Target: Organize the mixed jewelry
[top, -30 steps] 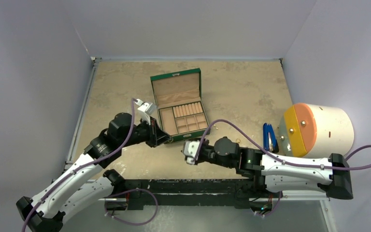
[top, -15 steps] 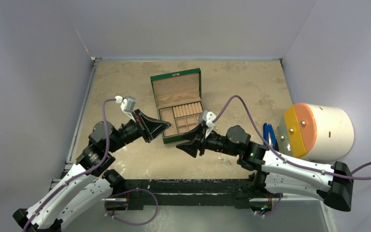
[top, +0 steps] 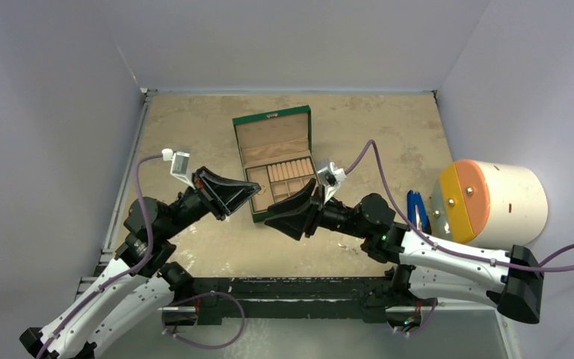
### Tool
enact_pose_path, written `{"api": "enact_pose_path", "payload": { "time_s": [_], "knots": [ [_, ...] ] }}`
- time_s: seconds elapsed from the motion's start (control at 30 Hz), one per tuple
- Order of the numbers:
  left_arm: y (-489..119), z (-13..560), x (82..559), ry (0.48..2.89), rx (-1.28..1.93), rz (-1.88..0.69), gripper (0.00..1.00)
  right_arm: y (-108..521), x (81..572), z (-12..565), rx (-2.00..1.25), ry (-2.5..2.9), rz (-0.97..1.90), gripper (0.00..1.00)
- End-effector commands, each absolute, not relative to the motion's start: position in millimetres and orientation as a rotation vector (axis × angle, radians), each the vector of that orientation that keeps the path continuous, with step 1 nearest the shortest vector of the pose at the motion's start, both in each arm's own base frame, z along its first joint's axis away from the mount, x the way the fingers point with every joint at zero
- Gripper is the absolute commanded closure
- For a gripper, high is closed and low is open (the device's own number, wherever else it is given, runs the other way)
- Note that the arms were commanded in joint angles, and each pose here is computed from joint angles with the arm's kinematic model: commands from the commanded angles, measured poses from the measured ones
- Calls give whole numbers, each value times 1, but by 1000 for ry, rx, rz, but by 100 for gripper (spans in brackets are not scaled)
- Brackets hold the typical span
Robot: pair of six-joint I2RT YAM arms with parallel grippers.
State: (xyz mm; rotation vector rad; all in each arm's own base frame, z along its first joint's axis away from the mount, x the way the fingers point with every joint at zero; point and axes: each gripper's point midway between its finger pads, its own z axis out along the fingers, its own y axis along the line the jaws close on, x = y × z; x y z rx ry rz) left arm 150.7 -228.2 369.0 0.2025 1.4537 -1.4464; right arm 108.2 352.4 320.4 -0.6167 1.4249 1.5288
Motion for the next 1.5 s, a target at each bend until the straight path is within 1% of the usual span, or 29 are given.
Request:
{"api": "enact_pose_path", "payload": {
  "time_s": [0.0,0.4,0.63,0.83,1.07,1.2,1.23,1.27,1.3,1.33,1.47],
  "knots": [
    [-225,402,136,1321,216,-1536,100,342,105,395,-492,1199,1658,53],
    [-221,407,123,1274,217,-1605,100,346,112,432,-434,1105,1688,53],
    [-218,408,119,1264,221,-1612,100,350,113,438,-431,1076,1703,56],
    [-217,406,118,1272,227,-1599,100,353,112,436,-432,1078,1724,61],
    [-217,403,119,1282,228,-1589,100,351,112,435,-422,1070,1724,72],
    [-217,402,119,1281,227,-1590,100,352,112,433,-427,1073,1729,80],
    [-217,402,120,1282,226,-1589,100,353,112,433,-426,1072,1730,83],
    [-217,401,120,1282,227,-1588,100,353,112,432,-425,1075,1728,88],
    [-218,402,120,1281,229,-1589,100,352,112,433,-421,1074,1727,95],
    [-218,401,120,1283,232,-1589,100,352,113,433,-417,1074,1722,100],
    [-219,400,120,1285,238,-1589,100,353,120,427,-398,1105,1692,100]
  ]
}}
